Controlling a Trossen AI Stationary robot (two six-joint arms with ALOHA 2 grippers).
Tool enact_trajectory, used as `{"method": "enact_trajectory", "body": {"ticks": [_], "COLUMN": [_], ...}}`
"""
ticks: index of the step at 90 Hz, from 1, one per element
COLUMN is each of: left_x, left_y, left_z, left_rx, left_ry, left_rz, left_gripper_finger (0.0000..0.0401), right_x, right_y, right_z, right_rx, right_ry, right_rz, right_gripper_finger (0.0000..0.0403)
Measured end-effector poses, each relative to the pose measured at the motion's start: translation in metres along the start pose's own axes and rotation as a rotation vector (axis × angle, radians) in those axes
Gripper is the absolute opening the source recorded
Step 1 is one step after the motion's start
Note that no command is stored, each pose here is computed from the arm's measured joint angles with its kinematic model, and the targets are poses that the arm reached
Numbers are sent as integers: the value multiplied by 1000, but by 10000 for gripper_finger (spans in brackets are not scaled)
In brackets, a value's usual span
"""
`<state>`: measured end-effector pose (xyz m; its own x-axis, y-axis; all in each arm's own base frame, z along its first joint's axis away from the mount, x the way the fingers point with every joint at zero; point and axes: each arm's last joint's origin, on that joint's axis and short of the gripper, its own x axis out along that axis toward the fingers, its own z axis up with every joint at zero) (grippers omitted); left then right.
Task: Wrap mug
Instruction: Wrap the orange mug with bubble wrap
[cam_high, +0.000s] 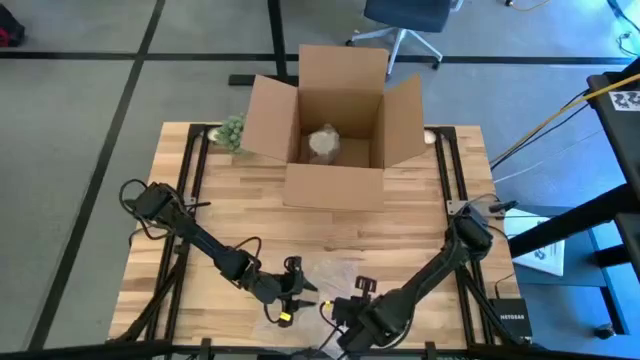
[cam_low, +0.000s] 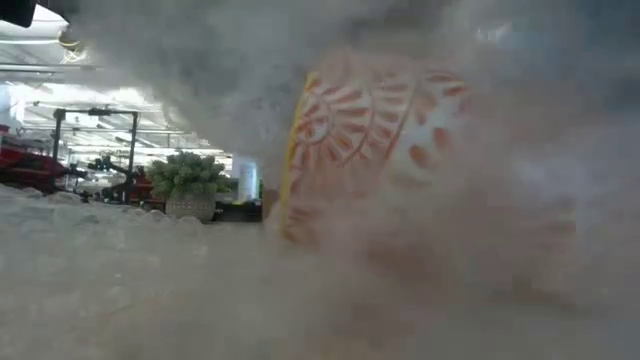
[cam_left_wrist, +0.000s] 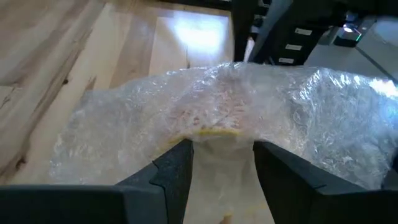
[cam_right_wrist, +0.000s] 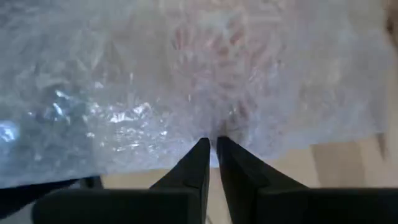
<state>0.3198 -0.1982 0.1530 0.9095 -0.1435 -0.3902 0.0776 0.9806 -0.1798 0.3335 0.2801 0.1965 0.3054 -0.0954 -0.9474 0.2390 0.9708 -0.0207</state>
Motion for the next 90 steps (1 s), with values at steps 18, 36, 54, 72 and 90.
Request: {"method": "enact_trajectory", "body": {"ticks": [18,36,54,72,90], "left_x": [1,7,14,15,14], "left_y": [1,3,14,19,19], "left_z": [2,19,30,23,23], "left_rx": [-18,-19,-28,-17,-12], "left_ry": [-7,-37,-32,44,44], "left_rz": [-10,-6,-23,2,1], "left_gripper_finger": [154,154,154,154,154], "right_x": [13,45,46,-22,-47], "right_y": [-1,-4,-8,-24,-49], "right_z": [-5,-10,-13,-19,-33], "right_rx": [-11,18,12,-20,22], "right_ry": [-18,-43,-30,-32,-56], "right_rz": [17,54,39,-28,-134], "right_gripper_finger": [23,23,23,23,20]}}
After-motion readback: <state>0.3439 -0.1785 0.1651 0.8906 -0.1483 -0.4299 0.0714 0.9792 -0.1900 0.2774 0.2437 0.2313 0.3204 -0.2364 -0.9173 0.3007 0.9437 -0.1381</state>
